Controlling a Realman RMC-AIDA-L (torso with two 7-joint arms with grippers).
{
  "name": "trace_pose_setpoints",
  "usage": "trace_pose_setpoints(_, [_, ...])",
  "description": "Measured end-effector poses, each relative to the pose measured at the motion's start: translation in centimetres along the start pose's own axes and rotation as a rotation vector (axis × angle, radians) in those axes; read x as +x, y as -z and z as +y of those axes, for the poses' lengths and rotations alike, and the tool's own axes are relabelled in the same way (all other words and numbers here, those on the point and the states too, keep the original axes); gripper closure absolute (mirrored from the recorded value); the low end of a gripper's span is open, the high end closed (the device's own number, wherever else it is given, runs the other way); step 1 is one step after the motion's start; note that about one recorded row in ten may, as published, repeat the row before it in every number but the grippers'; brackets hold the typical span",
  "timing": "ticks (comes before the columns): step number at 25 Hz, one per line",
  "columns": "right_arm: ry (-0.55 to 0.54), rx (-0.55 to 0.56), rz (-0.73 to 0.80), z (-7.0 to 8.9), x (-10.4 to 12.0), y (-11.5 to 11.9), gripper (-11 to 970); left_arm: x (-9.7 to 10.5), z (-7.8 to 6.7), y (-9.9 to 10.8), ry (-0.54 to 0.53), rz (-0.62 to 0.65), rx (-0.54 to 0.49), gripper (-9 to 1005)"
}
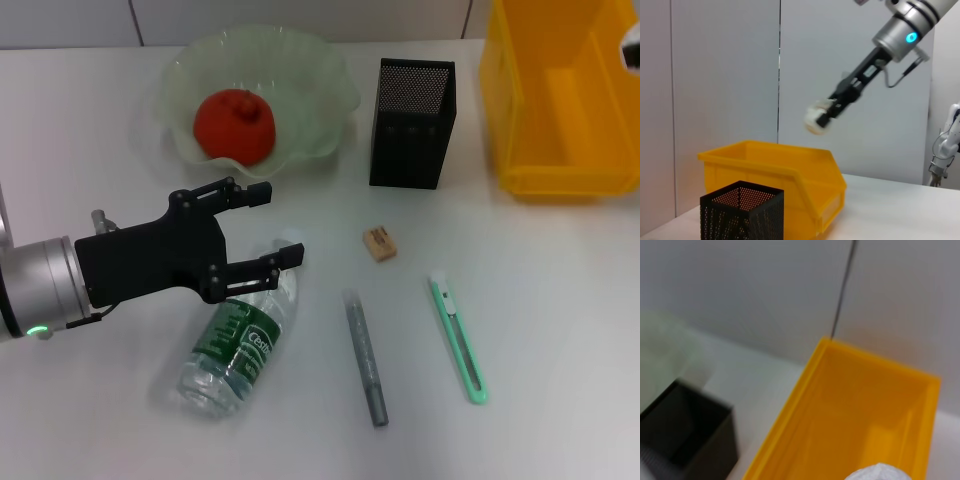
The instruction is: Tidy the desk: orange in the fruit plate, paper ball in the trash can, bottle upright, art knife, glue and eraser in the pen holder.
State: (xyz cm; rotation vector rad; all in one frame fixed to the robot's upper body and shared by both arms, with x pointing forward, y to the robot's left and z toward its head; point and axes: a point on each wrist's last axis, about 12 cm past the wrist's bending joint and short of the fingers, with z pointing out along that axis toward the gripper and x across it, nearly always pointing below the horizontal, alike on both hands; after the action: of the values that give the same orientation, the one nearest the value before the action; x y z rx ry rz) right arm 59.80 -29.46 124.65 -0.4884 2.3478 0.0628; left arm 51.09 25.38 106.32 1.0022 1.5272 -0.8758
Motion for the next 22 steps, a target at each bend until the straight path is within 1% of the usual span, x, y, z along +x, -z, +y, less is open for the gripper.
trace_pose_setpoints(1, [0.000, 0.000, 0.000, 0.0, 0.0, 0.0, 383, 0.0, 0.0, 0.0, 0.000, 0.000, 0.000, 196])
trace_pose_setpoints(2, [-0.019, -0.001, -0.028, -0.2, -0.1, -1.3, 383, 0.0, 0.0, -0.1, 0.000, -0.001, 0.001, 196])
trace_pose_setpoints(3, [-0.019, -0.001, -0.028, -0.2, -0.1, -1.3, 383, -0.1, 0.0, -0.1, -0.001, -0.001, 0.002, 196])
trace_pose_setpoints(4, [-0.031, -0.002, -0.042, -0.3, -0.2, -2.0, 383, -0.1, 0.1, -0.2, -0.001, -0.001, 0.002, 196])
trace_pose_setpoints(5, [-0.057, -0.011, -0.045, -0.4, 0.0, -3.9, 383, -0.1, 0.1, -0.2, -0.002, -0.001, 0.002, 197])
trace_pose_setpoints(6, [-0.057, -0.011, -0.045, -0.4, 0.0, -3.9, 382, -0.1, 0.1, -0.2, -0.004, -0.001, 0.002, 197])
trace_pose_setpoints(10, [-0.089, -0.031, -0.015, -0.3, 0.0, -6.5, 382, -0.2, 0.1, -0.3, -0.007, -0.003, 0.007, 197])
trace_pose_setpoints(12, [-0.090, -0.033, -0.001, -0.2, 0.0, -6.8, 382, -0.2, 0.1, -0.3, -0.007, -0.003, 0.007, 197])
trace_pose_setpoints(17, [-0.090, -0.031, 0.007, -0.3, 0.2, -6.9, 288, -0.2, 0.2, -0.3, -0.006, -0.004, 0.006, 197])
trace_pose_setpoints(21, [-0.092, -0.023, -0.001, -0.6, 0.3, -6.5, 220, -0.2, 0.2, -0.3, -0.006, -0.004, 0.006, 197])
trace_pose_setpoints(22, [-0.094, -0.020, -0.013, -0.8, 0.4, -6.0, 204, -0.2, 0.2, -0.3, -0.006, -0.004, 0.005, 197])
